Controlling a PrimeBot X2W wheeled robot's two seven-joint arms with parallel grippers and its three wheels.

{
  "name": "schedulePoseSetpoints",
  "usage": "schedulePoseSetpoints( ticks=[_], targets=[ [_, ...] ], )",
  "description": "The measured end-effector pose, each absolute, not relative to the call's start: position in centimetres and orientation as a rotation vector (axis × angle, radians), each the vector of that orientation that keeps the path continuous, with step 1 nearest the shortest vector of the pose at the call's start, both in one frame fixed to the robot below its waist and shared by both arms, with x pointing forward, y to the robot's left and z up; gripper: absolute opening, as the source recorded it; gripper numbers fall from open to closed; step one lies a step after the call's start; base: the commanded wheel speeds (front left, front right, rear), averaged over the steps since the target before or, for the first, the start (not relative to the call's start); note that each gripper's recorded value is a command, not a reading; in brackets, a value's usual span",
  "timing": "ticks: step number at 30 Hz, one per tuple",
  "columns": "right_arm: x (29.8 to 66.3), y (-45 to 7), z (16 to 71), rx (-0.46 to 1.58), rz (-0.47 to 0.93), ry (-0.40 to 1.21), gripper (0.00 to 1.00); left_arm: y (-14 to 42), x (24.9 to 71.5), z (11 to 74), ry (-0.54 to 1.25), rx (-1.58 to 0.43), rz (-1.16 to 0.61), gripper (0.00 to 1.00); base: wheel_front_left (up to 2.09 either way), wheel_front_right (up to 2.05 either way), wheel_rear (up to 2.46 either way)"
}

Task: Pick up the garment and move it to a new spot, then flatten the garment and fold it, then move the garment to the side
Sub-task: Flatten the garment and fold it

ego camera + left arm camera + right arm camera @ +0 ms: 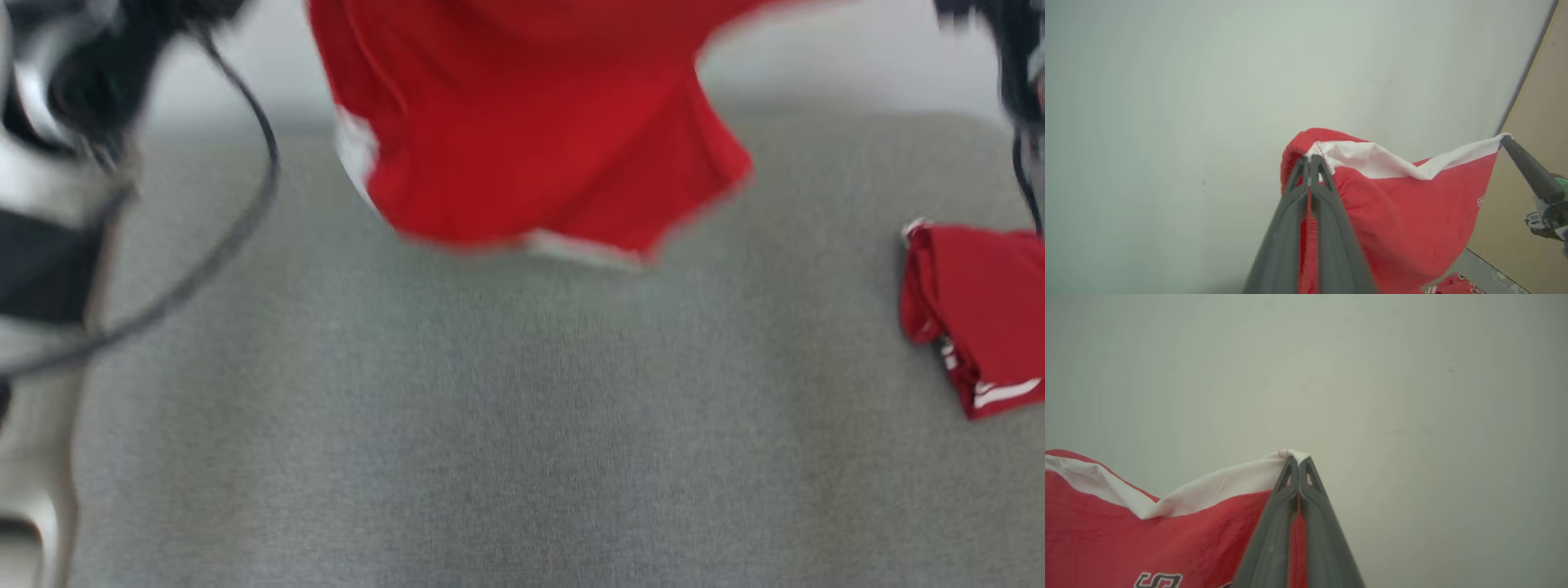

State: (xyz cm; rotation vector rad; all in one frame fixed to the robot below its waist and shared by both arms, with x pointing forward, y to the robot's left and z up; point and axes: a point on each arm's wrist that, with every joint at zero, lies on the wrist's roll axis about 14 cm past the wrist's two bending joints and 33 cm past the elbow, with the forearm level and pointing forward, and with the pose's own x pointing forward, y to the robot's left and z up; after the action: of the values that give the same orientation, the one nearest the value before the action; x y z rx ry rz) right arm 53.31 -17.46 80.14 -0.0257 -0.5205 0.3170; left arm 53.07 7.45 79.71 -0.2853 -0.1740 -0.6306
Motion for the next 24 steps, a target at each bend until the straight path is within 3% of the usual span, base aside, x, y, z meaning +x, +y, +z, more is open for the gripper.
schedulePoseSetpoints(
  ticks=[7,12,18,24],
  targets=[
    [60.2,-16.3,80.5,-0.051,0.267,-0.621,0.00,9.0,61.2,80.6,-0.432,-0.186,-0.497,0.00,0.00,0.00,0.00],
    [62.9,-16.6,78.7,-0.073,0.236,-0.669,0.00,6.1,63.7,77.5,-0.557,-0.135,-0.577,0.00,0.00,0.00,0.00],
    [66.6,-16.4,66.8,-0.076,0.238,-0.475,0.00,2.9,65.6,65.6,-0.362,-0.181,-0.720,0.00,0.00,0.00,0.00],
    [67.0,-16.9,56.9,-0.040,0.232,-0.312,0.00,1.4,63.9,56.4,-0.152,-0.294,-0.826,0.00,0.00,0.00,0.00]
  ],
)
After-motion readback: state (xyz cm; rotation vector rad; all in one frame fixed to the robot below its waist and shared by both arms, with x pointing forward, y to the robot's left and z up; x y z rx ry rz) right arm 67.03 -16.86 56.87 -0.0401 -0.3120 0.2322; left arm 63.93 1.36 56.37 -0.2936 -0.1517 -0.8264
